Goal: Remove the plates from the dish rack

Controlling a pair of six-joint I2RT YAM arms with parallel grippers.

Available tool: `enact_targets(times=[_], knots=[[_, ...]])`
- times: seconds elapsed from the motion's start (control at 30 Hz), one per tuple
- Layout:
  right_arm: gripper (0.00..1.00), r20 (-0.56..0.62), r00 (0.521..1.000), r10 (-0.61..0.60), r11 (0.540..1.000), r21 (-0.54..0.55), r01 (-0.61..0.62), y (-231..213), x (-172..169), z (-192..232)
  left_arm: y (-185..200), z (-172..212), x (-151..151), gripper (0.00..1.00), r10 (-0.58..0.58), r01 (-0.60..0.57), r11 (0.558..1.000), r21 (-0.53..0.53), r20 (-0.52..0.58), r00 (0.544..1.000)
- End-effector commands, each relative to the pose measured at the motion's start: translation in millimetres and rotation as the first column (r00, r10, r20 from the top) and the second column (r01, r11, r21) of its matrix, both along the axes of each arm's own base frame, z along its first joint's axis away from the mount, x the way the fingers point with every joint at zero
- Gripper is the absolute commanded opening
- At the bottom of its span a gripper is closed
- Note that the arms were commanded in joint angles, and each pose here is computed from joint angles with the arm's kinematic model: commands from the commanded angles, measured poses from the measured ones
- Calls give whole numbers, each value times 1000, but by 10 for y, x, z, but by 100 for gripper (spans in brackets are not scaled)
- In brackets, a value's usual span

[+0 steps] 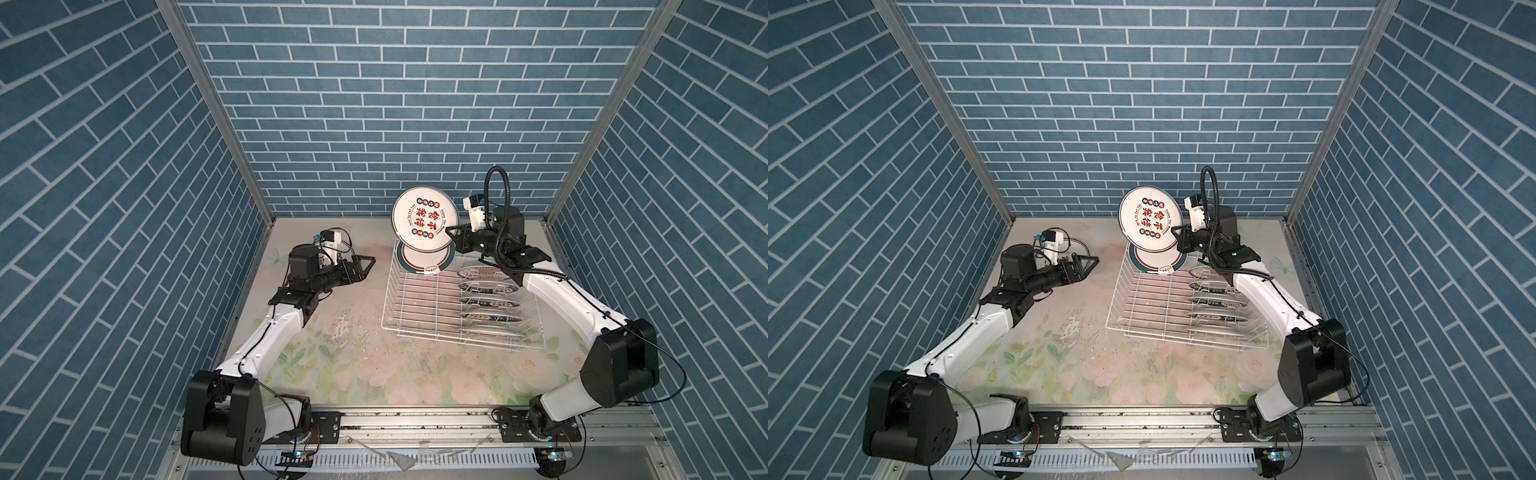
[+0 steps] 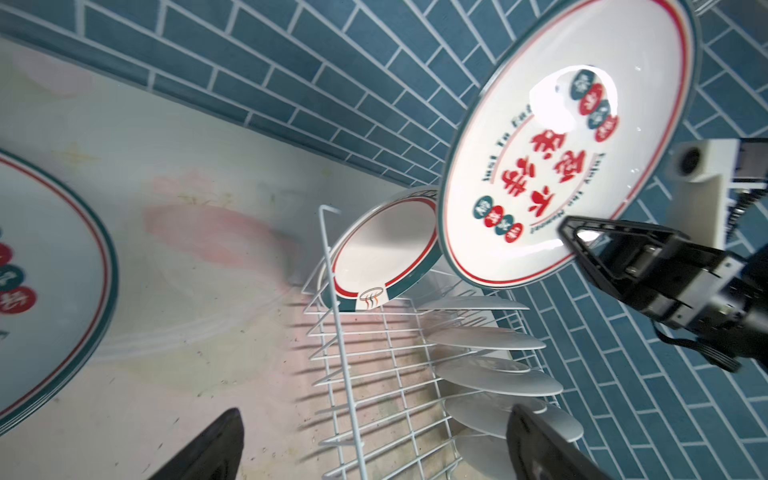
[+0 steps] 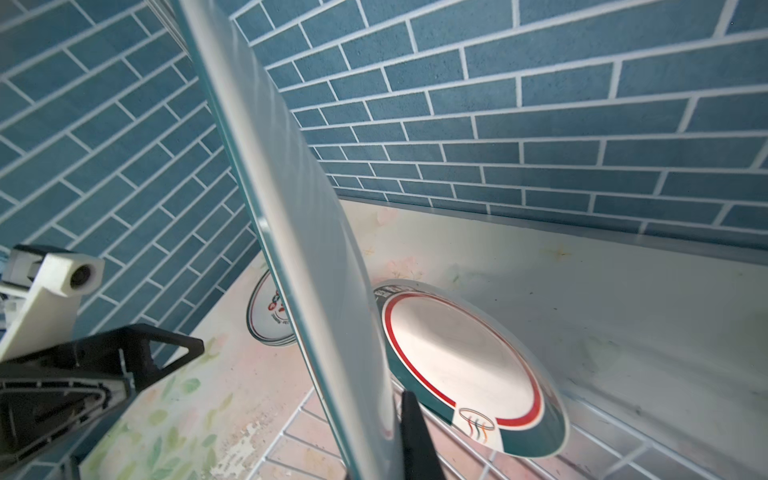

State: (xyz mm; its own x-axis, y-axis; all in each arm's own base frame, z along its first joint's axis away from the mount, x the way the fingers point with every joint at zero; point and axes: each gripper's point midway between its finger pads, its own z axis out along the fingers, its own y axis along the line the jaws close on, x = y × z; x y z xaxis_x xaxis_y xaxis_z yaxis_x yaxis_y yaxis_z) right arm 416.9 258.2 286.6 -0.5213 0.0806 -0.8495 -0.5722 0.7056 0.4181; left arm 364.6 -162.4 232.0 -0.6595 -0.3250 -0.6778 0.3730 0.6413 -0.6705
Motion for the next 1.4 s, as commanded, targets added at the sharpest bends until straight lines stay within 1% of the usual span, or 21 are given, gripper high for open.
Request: enact_targets(times=[0.0, 0.1, 0.23, 0.33, 0.4, 0.5, 0.57, 0.63, 0.7, 0.8, 0.83, 1.07, 1.2, 1.23, 1.27, 1.3, 1.37], knots=[[0, -28, 999, 35, 979, 204, -29, 216, 80, 313, -139, 246, 72, 99, -50, 55, 997, -48, 96, 994], [0, -93, 994, 63, 965, 261, -37, 333, 124, 246, -157, 275, 120, 99, -50, 57, 997, -60, 119, 992], [0, -160, 975, 153, 922, 377, -83, 513, 110, 175, -183, 299, 252, 99, -45, 55, 996, -70, 136, 990], [0, -185, 965, 186, 919, 381, -104, 636, 53, 87, -223, 337, 356, 98, -51, 65, 993, -97, 145, 988], [0, -191, 955, 226, 905, 404, -133, 726, -6, 86, -238, 343, 429, 97, -48, 64, 992, -108, 144, 988], [0, -206, 939, 275, 887, 432, -165, 837, -77, 71, -257, 332, 536, 94, -44, 61, 991, -118, 141, 989], [0, -212, 933, 291, 884, 433, -178, 887, -121, 36, -279, 357, 592, 88, -47, 67, 988, -136, 147, 988], [0, -219, 927, 303, 881, 434, -186, 912, -155, 10, -294, 370, 636, 80, -48, 70, 986, -149, 148, 988], [0, -216, 928, 304, 881, 435, -187, 906, -172, 3, -304, 387, 652, 69, -50, 75, 984, -161, 151, 987], [0, -216, 922, 321, 877, 435, -203, 911, -217, 2, -311, 405, 651, 49, -53, 80, 982, -172, 155, 986], [0, -215, 920, 327, 875, 435, -210, 918, -235, 6, -312, 394, 649, 44, -55, 81, 981, -174, 153, 987], [0, -214, 908, 361, 867, 436, -242, 967, -278, -39, -345, 400, 621, 16, -79, 107, 974, -201, 141, 987], [0, -193, 901, 388, 858, 432, -277, 1003, -303, -3, -351, 398, 602, 7, -91, 118, 971, -207, 133, 987], [3, -183, 900, 396, 856, 429, -290, 1007, -311, 16, -330, 389, 607, 5, -86, 111, 972, -207, 126, 988], [12, -177, 901, 397, 859, 416, -297, 1007, -313, 24, -293, 384, 615, 3, -79, 102, 973, -206, 120, 990], [20, -169, 904, 393, 869, 389, -305, 998, -317, 33, -226, 378, 632, 2, -62, 84, 974, -209, 109, 992], [28, -168, 918, 360, 903, 311, -297, 953, -298, 15, -76, 377, 663, 0, -29, 49, 975, -218, 97, 995]])
